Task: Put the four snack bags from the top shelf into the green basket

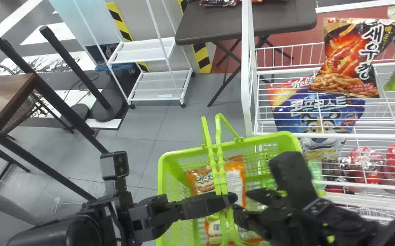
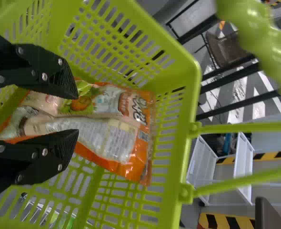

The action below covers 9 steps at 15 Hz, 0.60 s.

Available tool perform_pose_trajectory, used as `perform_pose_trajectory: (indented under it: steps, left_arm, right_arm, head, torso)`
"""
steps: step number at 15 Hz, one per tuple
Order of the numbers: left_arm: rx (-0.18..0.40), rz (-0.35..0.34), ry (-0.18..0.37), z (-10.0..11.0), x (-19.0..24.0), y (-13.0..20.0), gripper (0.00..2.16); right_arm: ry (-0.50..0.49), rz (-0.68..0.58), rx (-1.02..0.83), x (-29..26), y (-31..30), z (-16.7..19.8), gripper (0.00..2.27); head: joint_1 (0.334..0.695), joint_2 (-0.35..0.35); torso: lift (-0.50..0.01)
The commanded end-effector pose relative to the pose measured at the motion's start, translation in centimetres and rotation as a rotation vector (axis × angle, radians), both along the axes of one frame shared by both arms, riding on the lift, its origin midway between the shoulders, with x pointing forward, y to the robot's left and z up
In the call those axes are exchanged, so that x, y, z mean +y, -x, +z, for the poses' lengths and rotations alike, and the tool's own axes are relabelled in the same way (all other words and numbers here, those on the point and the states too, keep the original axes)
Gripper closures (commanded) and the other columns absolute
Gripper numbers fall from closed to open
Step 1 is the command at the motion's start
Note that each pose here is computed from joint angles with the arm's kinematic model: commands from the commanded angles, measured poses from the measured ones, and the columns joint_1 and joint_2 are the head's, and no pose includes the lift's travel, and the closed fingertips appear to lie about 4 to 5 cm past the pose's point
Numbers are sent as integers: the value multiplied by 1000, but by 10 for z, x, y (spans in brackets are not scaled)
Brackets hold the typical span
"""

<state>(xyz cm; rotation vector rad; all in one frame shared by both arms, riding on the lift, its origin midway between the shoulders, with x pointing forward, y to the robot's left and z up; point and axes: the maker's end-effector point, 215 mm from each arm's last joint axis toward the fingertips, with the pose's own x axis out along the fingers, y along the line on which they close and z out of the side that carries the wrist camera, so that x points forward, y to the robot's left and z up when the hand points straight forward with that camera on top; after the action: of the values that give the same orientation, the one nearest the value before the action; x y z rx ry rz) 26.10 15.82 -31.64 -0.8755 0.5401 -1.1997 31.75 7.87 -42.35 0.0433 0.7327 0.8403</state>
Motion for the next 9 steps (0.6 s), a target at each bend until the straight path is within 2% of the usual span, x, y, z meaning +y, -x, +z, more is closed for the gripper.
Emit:
perform_pose_trajectory:
  steps: [1, 3, 6, 9]
  left_arm:
    - [-7, -6, 9, 3, 0, 0, 2148]
    - [-7, -6, 9, 3, 0, 0, 2148]
    - [-7, -9, 9, 3, -1, 0, 2148]
    - [2, -3, 9, -1, 2, 0, 2148]
  right_arm:
    - [-44, -152, -43, -67, -40, 33, 56]
    - [-23, -311, -118, -146, -91, 55, 70]
    - [3, -486, -259, -225, -181, 68, 76]
    - [-15, -584, -392, -263, -260, 71, 83]
  head:
    - [695, 350]
    - [695, 343]
    - [695, 163]
    - [695, 12]
  torso:
    - [-3]
    - [-3]
    - [-3]
    - [-3]
